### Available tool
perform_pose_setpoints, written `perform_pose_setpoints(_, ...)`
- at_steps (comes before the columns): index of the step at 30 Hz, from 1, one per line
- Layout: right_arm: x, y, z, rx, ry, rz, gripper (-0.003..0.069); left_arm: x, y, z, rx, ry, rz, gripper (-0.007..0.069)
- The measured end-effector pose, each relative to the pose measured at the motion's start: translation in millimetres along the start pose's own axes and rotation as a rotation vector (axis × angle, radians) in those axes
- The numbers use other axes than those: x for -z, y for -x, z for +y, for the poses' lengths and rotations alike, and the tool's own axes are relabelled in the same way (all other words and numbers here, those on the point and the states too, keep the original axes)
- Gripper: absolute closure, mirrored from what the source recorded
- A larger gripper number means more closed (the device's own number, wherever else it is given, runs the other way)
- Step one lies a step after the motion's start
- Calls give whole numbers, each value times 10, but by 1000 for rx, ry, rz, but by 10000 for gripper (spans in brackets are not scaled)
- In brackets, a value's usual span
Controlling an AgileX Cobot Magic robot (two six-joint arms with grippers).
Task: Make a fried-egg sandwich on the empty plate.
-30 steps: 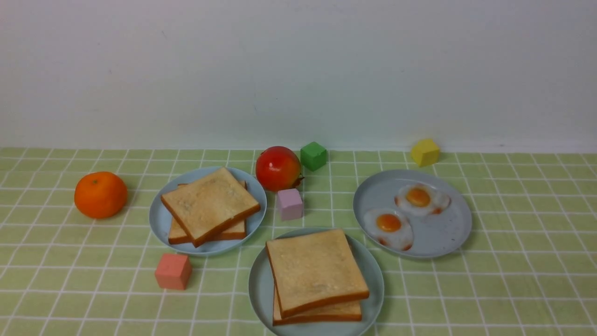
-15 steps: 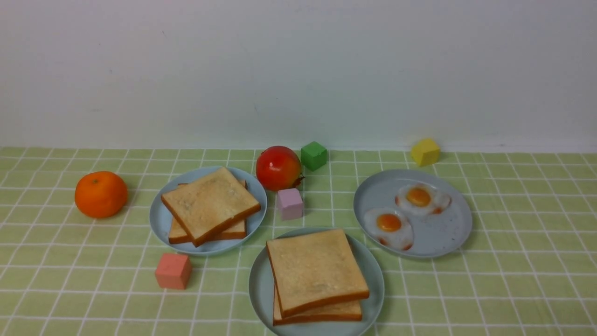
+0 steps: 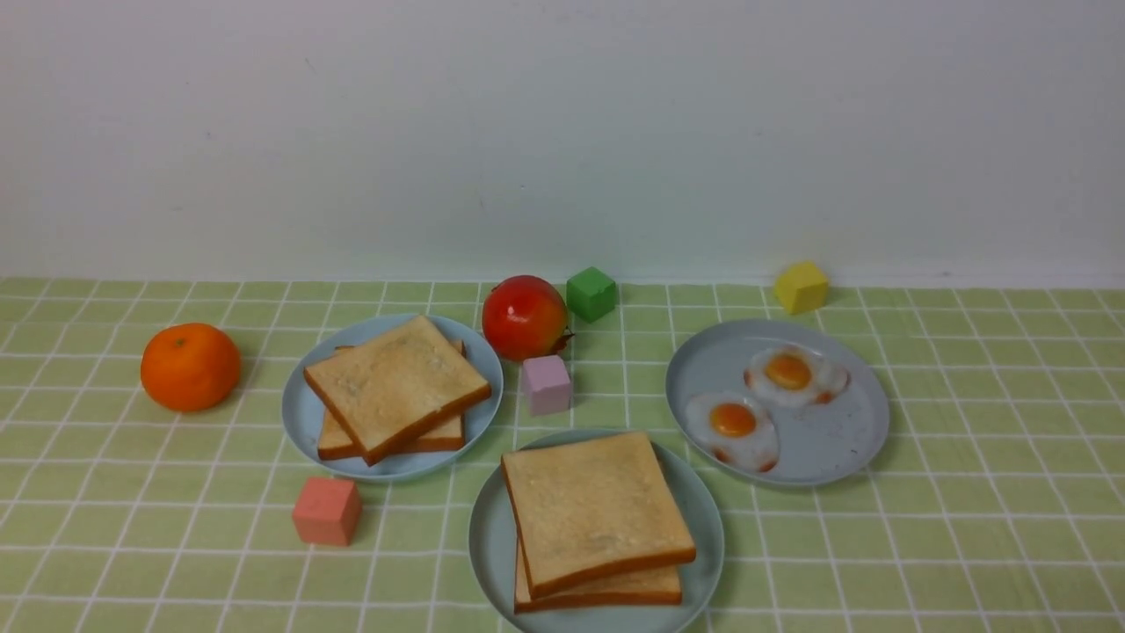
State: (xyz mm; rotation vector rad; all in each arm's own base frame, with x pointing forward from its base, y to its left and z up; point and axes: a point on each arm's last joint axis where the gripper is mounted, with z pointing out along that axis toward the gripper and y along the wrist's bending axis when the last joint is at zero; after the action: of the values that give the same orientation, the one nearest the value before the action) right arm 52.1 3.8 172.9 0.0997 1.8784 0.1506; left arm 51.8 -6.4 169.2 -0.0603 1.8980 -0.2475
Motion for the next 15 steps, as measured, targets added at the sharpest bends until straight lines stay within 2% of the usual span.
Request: perform_pose_setpoints(15, 1, 2, -1, 0, -1, 1, 449, 0, 0, 0, 0, 0, 0, 603)
